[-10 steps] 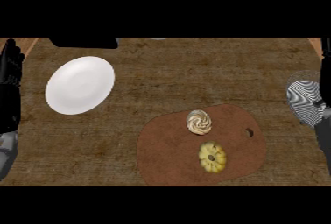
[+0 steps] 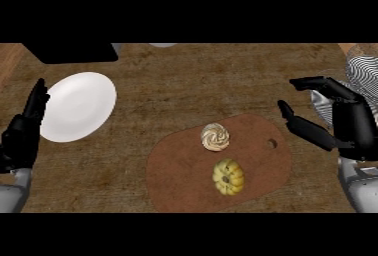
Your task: Pick the squash from the cutting board and place it in the tiered basket
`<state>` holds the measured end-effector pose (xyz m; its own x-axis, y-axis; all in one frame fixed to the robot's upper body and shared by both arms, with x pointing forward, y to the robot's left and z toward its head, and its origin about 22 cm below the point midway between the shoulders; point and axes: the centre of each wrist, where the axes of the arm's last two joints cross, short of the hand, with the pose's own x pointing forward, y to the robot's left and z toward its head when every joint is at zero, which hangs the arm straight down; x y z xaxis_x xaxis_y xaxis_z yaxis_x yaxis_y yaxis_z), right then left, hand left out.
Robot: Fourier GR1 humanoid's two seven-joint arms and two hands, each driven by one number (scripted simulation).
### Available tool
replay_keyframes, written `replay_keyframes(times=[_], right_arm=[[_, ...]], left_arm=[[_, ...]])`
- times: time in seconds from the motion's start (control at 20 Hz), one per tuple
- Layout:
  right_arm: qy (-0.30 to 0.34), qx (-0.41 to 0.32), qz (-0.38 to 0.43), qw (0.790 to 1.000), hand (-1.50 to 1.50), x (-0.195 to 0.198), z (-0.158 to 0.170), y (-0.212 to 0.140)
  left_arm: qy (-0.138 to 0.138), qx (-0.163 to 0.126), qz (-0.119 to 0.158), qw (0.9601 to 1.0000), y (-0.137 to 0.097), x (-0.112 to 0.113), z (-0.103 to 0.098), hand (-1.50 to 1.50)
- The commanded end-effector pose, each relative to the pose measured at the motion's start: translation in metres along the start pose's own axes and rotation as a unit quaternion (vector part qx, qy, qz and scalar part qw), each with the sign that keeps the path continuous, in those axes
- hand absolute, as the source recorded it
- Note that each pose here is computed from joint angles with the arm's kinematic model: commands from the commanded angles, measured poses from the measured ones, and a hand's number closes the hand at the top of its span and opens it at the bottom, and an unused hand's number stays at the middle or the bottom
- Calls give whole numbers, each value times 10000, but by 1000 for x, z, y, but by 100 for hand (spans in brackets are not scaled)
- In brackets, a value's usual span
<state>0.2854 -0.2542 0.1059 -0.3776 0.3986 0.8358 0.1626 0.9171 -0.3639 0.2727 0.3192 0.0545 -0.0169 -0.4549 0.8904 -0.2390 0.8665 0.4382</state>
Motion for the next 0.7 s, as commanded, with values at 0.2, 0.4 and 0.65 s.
replay_keyframes(times=[0.2, 0.4, 0.65], right_arm=[[497, -573, 1229, 9895, -150, 33, 88, 5], [792, 477, 2246, 9701, -150, 60, 105, -11], [1228, 1561, 3567, 9128, -150, 86, 109, -14]], left_arm=[[523, -401, 161, 9977, -16, -11, 6, 0], [429, -356, 108, 9984, -11, -13, 10, 0], [434, -484, 155, 9978, -23, -15, 11, 0]])
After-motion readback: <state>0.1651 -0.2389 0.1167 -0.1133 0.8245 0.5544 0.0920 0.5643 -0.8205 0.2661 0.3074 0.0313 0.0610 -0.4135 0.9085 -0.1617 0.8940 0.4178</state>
